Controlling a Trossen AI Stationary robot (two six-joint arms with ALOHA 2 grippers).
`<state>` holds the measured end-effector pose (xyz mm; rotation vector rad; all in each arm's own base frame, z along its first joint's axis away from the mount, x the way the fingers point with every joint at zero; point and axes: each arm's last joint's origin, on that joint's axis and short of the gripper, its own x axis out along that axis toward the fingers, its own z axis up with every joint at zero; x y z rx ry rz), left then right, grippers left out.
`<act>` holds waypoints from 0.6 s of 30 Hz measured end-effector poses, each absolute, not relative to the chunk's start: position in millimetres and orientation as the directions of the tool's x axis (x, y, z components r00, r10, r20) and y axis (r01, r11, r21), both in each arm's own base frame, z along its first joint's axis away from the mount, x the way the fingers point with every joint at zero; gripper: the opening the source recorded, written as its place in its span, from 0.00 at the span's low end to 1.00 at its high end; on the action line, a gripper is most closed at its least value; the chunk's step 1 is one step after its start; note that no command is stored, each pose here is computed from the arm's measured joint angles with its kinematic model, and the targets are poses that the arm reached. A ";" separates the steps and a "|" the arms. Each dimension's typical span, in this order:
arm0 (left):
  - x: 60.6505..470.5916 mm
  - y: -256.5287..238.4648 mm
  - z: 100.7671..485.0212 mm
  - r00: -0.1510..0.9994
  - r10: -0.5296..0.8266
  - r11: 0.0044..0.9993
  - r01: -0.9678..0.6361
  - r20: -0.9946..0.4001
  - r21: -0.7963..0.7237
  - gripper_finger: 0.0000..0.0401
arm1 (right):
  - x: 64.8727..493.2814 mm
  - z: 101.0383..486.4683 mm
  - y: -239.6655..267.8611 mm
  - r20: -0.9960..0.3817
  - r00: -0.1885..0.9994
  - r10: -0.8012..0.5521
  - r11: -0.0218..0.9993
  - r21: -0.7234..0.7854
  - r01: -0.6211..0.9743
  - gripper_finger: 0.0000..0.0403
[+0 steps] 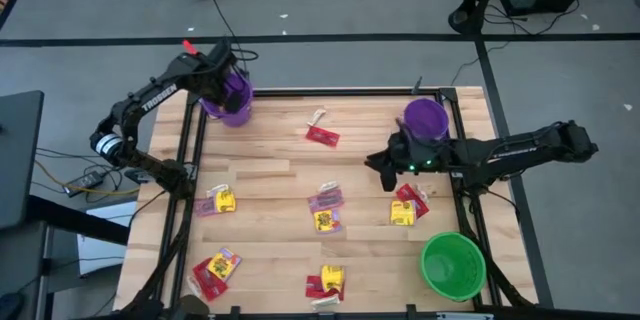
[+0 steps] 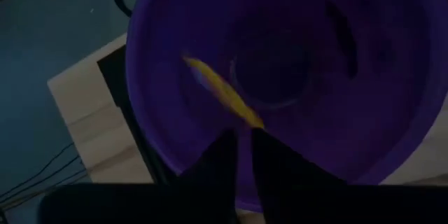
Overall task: Sort candy by brand, put in halloween buckets
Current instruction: Put the yellow candy into the left purple bucket
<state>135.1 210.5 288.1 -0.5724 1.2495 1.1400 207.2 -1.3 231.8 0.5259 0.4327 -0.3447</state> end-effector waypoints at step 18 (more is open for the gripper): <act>134.6 167.2 381.3 0.537 0.493 0.629 -0.763 -0.685 -0.145 0.33 | 188.1 173.5 28.1 -0.897 0.399 0.188 0.838 0.359 0.411 0.40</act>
